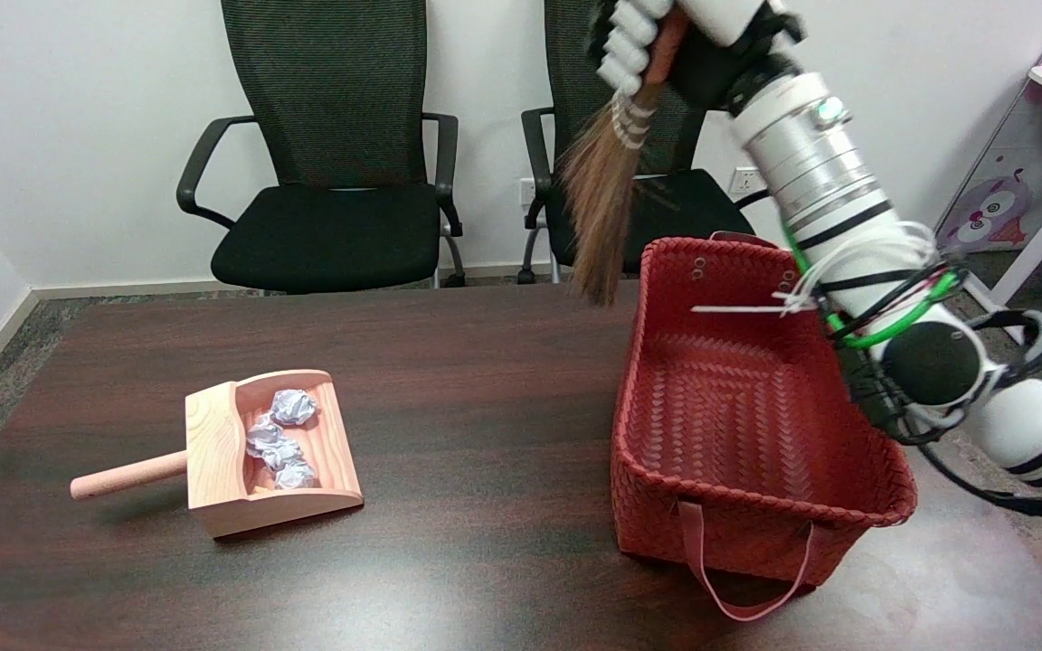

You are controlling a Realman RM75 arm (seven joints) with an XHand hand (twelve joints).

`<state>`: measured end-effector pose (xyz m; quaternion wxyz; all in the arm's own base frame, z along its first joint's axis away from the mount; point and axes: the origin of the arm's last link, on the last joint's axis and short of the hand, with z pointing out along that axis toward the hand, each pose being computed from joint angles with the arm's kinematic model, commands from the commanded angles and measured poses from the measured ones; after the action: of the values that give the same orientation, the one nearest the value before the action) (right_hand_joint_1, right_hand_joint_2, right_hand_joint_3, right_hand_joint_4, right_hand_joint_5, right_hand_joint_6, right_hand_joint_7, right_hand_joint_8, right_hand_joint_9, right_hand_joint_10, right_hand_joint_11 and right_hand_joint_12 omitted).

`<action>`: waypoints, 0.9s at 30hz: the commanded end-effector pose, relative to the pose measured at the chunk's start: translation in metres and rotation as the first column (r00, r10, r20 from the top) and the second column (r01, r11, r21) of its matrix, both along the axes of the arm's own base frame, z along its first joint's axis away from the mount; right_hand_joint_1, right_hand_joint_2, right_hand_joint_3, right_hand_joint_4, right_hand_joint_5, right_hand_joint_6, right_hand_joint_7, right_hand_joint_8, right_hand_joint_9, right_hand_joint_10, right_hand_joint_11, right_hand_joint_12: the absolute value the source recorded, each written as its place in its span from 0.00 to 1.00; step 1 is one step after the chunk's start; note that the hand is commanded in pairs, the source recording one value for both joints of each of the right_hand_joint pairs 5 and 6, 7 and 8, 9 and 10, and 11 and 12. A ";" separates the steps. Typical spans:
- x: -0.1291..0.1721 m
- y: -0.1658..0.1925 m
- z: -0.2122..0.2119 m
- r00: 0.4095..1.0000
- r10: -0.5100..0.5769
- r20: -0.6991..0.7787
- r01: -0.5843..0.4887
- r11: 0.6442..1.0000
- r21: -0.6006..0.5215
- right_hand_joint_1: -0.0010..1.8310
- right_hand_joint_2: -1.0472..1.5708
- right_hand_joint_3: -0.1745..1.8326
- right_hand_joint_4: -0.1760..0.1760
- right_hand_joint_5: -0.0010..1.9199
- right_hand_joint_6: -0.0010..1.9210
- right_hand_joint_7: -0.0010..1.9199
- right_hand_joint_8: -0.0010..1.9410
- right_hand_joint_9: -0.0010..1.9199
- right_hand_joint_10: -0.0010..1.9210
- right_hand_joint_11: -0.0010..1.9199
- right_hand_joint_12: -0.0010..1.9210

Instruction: Place the broom in the basket.

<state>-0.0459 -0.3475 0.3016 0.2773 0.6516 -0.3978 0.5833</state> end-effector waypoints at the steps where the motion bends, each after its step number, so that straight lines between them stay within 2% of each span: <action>1: 0.013 0.042 0.072 0.992 0.112 0.051 -0.091 0.946 -0.311 0.44 1.00 0.95 0.53 1.00 1.00 1.00 0.99 1.00 1.00 1.00 1.00; 7: -0.007 0.054 0.076 0.995 0.097 0.012 -0.085 0.918 -0.387 0.45 1.00 0.97 0.52 1.00 1.00 1.00 0.99 1.00 1.00 1.00 1.00; 12: -0.027 0.066 0.077 0.995 0.101 0.012 -0.083 0.877 -0.474 0.45 1.00 0.99 0.52 1.00 1.00 1.00 0.99 1.00 1.00 1.00 1.00; 19: -0.061 0.063 0.046 0.993 0.019 -0.113 -0.061 0.920 -0.386 0.45 1.00 1.00 0.51 1.00 1.00 1.00 0.99 1.00 1.00 1.00 1.00; 23: -0.080 0.059 0.029 0.992 -0.025 -0.125 -0.019 0.940 -0.341 0.45 0.99 1.00 0.51 1.00 1.00 1.00 0.99 1.00 1.00 1.00 1.00; 27: -0.086 0.059 0.020 0.991 -0.024 -0.128 -0.019 0.947 -0.322 0.45 0.98 1.00 0.51 1.00 1.00 1.00 0.99 1.00 1.00 1.00 1.00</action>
<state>-0.0805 -0.2984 0.3542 0.3756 0.6076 -0.2691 0.6460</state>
